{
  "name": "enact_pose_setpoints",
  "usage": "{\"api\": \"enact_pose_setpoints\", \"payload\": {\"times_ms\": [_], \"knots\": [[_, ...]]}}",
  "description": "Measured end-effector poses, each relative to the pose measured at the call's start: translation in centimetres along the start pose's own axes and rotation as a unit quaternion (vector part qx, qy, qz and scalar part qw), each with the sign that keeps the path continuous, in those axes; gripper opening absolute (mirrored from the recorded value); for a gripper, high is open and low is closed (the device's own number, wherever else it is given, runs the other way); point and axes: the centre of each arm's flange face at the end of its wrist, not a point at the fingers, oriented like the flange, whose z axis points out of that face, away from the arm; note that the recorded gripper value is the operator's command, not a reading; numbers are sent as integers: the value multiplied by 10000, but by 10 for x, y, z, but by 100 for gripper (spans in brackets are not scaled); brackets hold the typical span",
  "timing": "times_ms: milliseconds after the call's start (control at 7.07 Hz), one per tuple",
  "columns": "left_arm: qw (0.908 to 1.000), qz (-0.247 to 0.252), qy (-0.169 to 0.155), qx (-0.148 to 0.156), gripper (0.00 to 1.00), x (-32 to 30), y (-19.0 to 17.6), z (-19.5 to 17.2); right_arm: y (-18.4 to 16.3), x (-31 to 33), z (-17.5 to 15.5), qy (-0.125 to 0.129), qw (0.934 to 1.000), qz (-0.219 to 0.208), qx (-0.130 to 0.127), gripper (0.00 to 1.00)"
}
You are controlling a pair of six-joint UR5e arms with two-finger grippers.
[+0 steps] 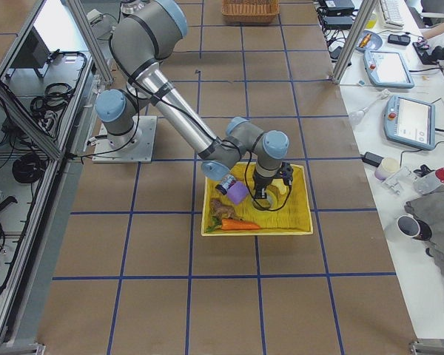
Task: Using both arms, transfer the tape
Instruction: 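Grasp the yellow tape roll with the right gripper and lift it, then carry the tape roll to the table center and set it down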
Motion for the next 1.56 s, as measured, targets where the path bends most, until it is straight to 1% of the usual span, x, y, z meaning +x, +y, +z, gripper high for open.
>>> {"api": "enact_pose_setpoints", "payload": {"times_ms": [142, 283, 425, 566, 708, 849, 991, 1132, 1274, 1415, 1557], "knots": [[10000, 0, 0, 0, 100, 0, 0, 0, -1, 0, -15, 71, 9999, -3, 105, 0], [10000, 1, 0, 0, 100, 0, 0, 0, -3, -2, -45, 205, 9994, -27, 292, 0], [10000, 1, 5, 7, 100, 0, 0, 0, -9, -17, -92, 415, 9973, -142, 590, 0], [10000, 0, 10, 15, 100, 0, 0, 0, -18, -54, -133, 558, 9942, -351, 847, 0], [10000, -5, 13, 16, 100, 0, 0, 0, -29, -112, -159, 535, 9928, -412, 992, 0], [10000, -8, 13, 15, 100, -1, -1, 0, -41, -191, -171, 391, 9935, -264, 1035, 0], [10000, -10, 14, 14, 100, -1, -1, 1, -47, -285, -174, 221, 9943, -39, 1044, 0], [10000, -13, 13, 13, 100, -1, -1, 1, -41, -378, -171, 53, 9946, 241, 1009, 0], [10000, -17, 13, 11, 100, -1, -1, 1, -22, -459, -162, -94, 9949, 493, 879, 0], [10000, -18, 13, 7, 100, -1, -1, 1, 6, -522, -147, -205, 9953, 684, 659, 0], [10000, -19, 13, 4, 100, -2, -1, 1, 34, -567, -129, -313, 9954, 799, 422, 0]]}}
